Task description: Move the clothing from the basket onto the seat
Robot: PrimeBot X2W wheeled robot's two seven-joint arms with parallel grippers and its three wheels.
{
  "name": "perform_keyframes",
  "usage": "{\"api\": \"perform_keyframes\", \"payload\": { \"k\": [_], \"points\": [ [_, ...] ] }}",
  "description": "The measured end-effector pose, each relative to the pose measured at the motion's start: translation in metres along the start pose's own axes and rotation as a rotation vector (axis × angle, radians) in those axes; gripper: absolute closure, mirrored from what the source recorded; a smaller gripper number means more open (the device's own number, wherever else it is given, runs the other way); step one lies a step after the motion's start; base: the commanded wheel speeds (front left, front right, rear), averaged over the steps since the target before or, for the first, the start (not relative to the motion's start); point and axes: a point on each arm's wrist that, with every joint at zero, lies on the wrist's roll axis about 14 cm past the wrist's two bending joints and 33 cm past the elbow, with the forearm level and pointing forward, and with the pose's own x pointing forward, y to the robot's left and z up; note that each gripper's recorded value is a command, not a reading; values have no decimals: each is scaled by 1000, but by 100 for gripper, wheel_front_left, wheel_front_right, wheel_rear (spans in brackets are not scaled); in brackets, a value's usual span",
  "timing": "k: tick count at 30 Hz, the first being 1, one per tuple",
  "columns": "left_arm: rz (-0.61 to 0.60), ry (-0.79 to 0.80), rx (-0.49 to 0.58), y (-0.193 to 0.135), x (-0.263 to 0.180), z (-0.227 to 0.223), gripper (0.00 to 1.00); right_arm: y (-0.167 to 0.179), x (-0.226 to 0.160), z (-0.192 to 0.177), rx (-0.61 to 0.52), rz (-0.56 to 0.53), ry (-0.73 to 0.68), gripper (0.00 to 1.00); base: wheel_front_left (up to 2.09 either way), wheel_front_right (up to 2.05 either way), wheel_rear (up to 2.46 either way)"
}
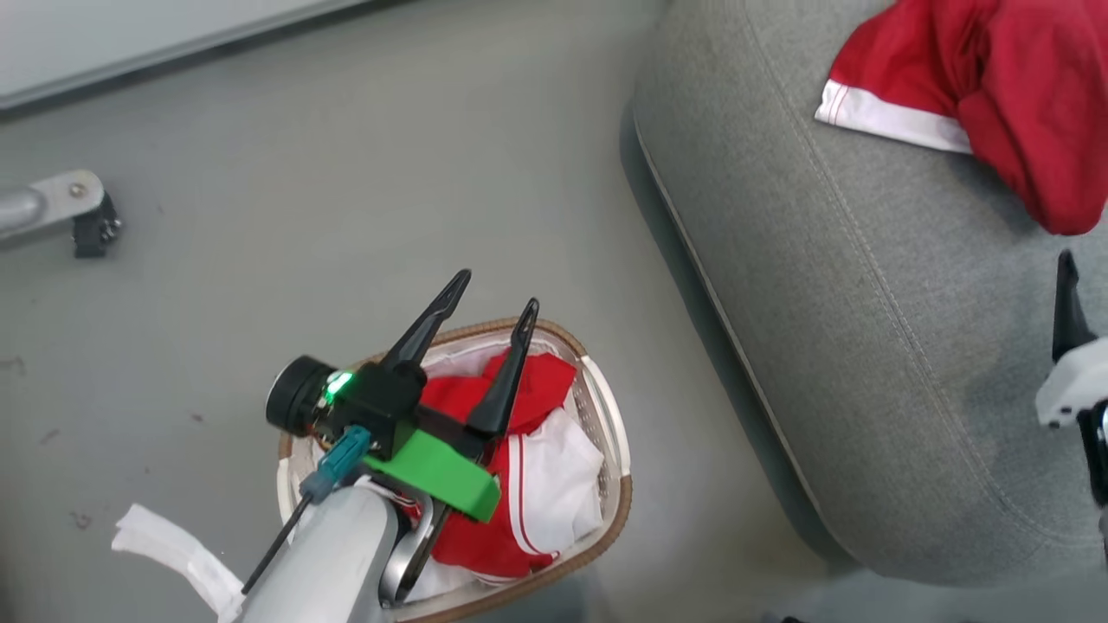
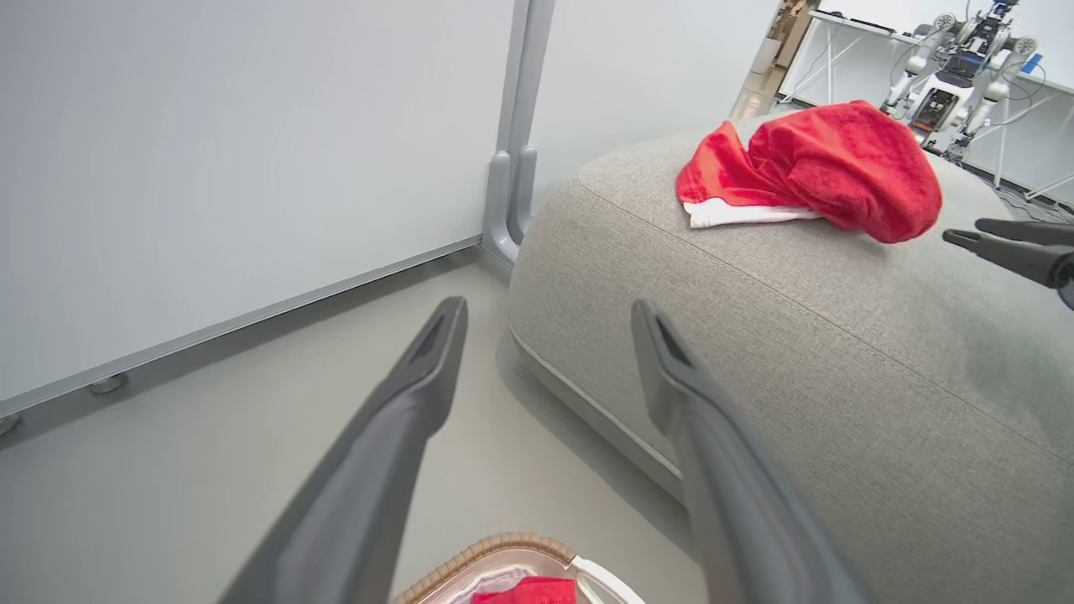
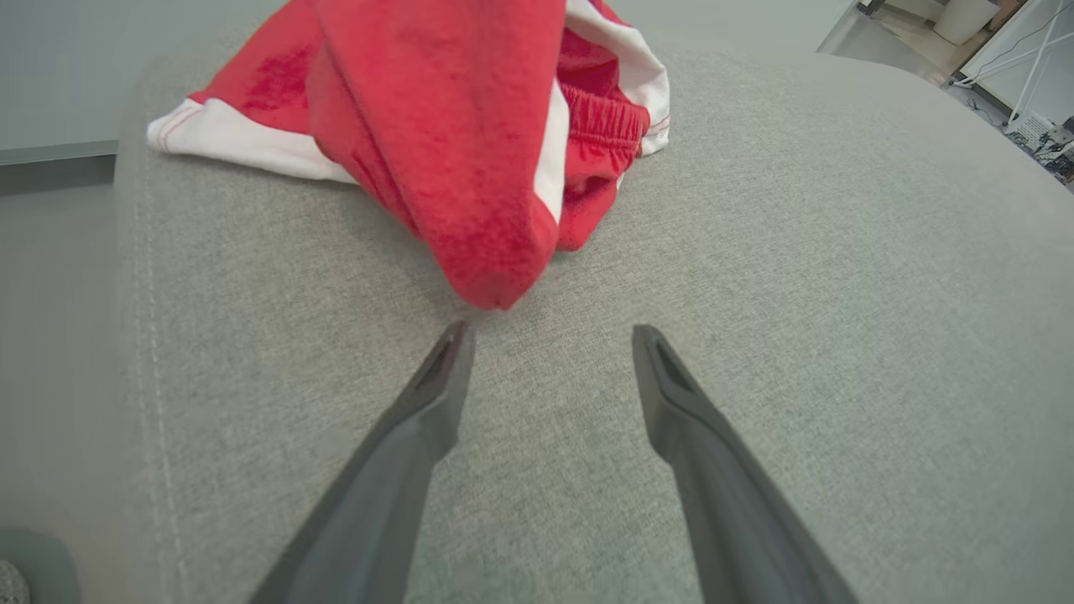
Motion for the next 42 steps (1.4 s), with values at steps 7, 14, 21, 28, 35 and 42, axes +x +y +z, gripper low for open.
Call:
{"api": "perform_keyframes", "payload": {
  "k": [7, 14, 21, 28, 35, 42],
  "points": [
    [179, -23, 25, 25, -39, 17, 0, 26, -30, 8, 64, 63, -61, 0, 0, 0, 0],
    [409, -76, 95, 69, -92, 45, 0, 104, -45, 68, 154, 249, -243, 0, 0, 0, 0],
    [630, -125, 148, 107, -151, 69, 0, 168, -68, 112, 218, 419, -359, 0, 0, 0, 0],
    [756, -134, 177, 118, -197, 75, 0, 199, -90, 125, 253, 508, -391, 0, 0, 0, 0],
    [829, -138, 145, 117, -231, 69, 0, 204, -106, 118, 279, 530, -375, 0, 0, 0, 0],
    [819, -145, 123, 107, -235, 66, 0, 202, -113, 110, 275, 532, -360, 0, 0, 0, 0]
  ]
}}
